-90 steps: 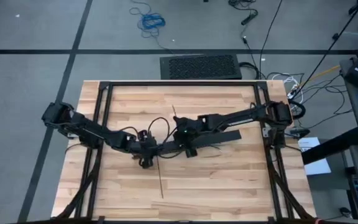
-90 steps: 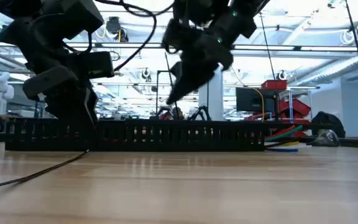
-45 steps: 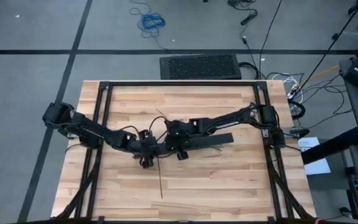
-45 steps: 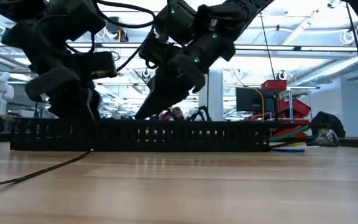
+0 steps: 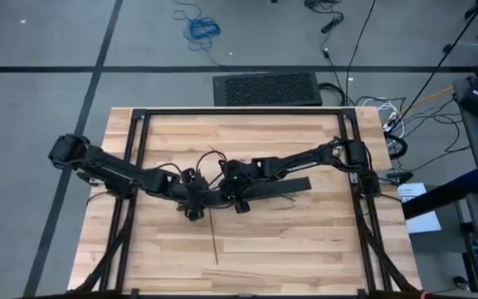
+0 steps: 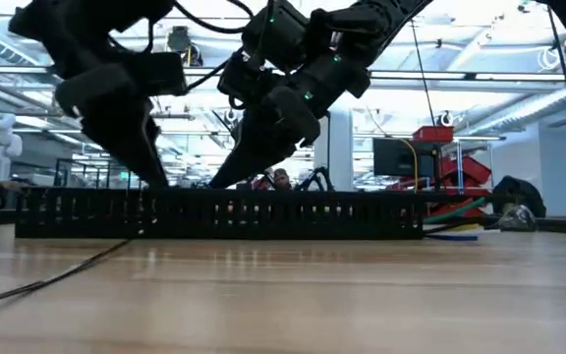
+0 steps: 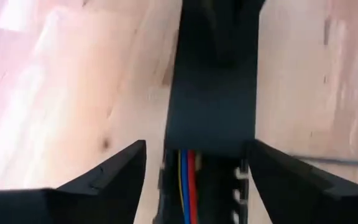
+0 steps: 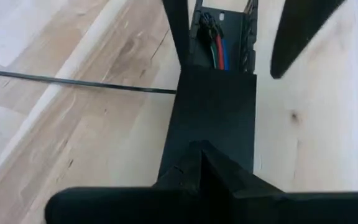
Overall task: Ziptie cables
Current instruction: Insert the black cable duct cover into the black cable duct
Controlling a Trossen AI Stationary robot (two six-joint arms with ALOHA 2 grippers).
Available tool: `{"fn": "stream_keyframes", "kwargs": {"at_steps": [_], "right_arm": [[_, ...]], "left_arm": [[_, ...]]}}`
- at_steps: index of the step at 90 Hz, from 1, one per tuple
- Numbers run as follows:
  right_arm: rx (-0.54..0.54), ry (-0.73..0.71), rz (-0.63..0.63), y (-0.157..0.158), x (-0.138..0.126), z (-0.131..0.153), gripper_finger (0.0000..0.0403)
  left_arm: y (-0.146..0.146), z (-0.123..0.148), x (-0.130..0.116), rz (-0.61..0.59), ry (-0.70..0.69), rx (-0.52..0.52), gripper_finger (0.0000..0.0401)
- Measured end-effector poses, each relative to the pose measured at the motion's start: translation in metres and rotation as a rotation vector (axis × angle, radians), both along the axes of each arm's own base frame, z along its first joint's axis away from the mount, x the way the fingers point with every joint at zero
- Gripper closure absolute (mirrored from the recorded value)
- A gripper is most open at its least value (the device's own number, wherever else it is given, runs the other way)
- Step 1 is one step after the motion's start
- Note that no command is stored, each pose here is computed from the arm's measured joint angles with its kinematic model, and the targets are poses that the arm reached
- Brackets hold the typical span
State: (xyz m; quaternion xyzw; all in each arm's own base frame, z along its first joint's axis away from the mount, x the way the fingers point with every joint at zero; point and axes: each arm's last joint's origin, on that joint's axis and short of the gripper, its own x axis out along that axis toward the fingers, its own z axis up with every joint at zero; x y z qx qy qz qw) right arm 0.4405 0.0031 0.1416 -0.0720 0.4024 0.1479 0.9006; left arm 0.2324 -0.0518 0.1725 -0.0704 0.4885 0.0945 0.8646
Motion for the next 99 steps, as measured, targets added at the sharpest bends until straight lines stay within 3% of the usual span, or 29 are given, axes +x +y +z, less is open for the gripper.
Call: {"fn": "stream_keyframes", "kwargs": {"at_steps": [40, 59, 71, 81, 99], "right_arm": [[0.001, -0.002, 0.000, 0.000, 0.000, 0.000, 0.0403], [0.010, 0.001, -0.011, 0.000, 0.000, 0.000, 0.0403], [0.012, -0.004, -0.009, 0.000, 0.000, 0.000, 0.0403], [0.035, -0.073, 0.053, 0.000, 0.006, -0.003, 0.0403], [0.020, -0.144, 0.053, 0.001, 0.017, 0.007, 0.0403]], "left_arm": [[-0.015, -0.023, -0.028, 0.055, 0.171, -0.046, 0.0125], [-0.017, -0.037, -0.036, 0.060, 0.158, -0.041, 0.0126], [-0.017, -0.045, -0.037, 0.065, 0.164, -0.022, 0.0149], [-0.018, -0.052, -0.035, 0.032, 0.137, 0.006, 0.0161], [-0.017, -0.055, -0.028, 0.038, 0.105, 0.024, 0.0160]]}}
